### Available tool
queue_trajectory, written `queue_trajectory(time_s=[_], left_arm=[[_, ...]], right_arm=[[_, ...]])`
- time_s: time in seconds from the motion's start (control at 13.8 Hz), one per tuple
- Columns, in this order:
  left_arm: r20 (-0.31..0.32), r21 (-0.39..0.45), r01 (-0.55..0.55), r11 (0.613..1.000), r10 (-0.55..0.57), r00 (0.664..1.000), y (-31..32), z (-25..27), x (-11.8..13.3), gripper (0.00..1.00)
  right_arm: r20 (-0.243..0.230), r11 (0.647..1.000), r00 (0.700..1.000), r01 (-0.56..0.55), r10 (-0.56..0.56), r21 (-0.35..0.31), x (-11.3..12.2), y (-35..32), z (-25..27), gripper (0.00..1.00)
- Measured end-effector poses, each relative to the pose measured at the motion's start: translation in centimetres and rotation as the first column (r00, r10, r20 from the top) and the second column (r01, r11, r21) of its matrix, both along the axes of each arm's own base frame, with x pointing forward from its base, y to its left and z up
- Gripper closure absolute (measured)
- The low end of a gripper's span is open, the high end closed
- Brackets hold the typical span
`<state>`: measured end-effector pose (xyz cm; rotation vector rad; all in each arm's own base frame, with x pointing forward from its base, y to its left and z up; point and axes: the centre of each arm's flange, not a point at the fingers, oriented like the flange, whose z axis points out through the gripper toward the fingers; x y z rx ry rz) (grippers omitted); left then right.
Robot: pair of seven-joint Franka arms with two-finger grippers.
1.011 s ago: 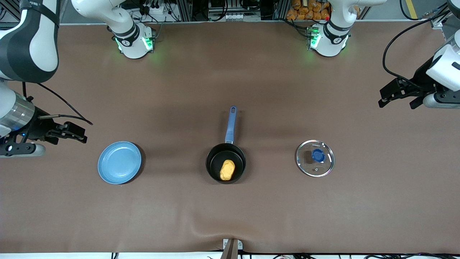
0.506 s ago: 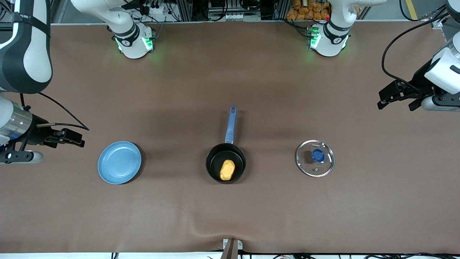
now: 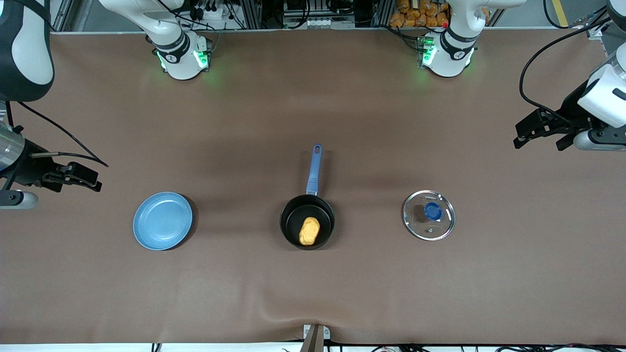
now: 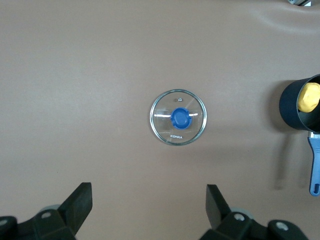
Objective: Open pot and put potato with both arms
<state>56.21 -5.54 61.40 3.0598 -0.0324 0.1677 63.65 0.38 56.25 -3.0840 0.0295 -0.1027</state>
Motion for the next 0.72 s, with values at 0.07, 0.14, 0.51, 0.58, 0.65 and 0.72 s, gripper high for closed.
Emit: queue_trajectory(time_s=[0.07,0.14,0.51,0.58,0.65,0.72], left_arm=[[0.000,0.000,0.000,1.000,0.000,1.000,0.0,0.0,0.0,0.00],[0.000,0.000,0.000,1.000,0.000,1.000,0.0,0.0,0.0,0.00],[0.002,0.000,0.001,1.000,-0.001,1.000,0.0,0.1,0.0,0.00],[0.002,0.000,0.001,1.000,-0.001,1.000,0.0,0.1,0.0,0.00],[0.002,0.000,0.001,1.000,-0.001,1.000,-0.1,0.1,0.0,0.00],[0.002,0.000,0.001,1.000,-0.001,1.000,-0.1,0.1,0.0,0.00]], right_arm=[[-0.001,1.000,1.000,0.001,-0.001,-0.001,-0.1,0.0,0.0,0.00],[-0.004,1.000,1.000,0.002,-0.003,-0.003,-0.1,0.0,-0.1,0.00],[-0.004,1.000,1.000,0.029,-0.029,-0.007,-0.5,-1.6,-0.6,0.00],[-0.002,1.000,1.000,0.029,-0.029,-0.006,-0.6,-1.6,-0.8,0.00],[-0.002,1.000,1.000,0.027,-0.027,-0.005,-1.0,-1.5,-0.8,0.00],[0.000,1.000,1.000,0.026,-0.026,-0.005,-1.3,-1.4,-0.4,0.00]])
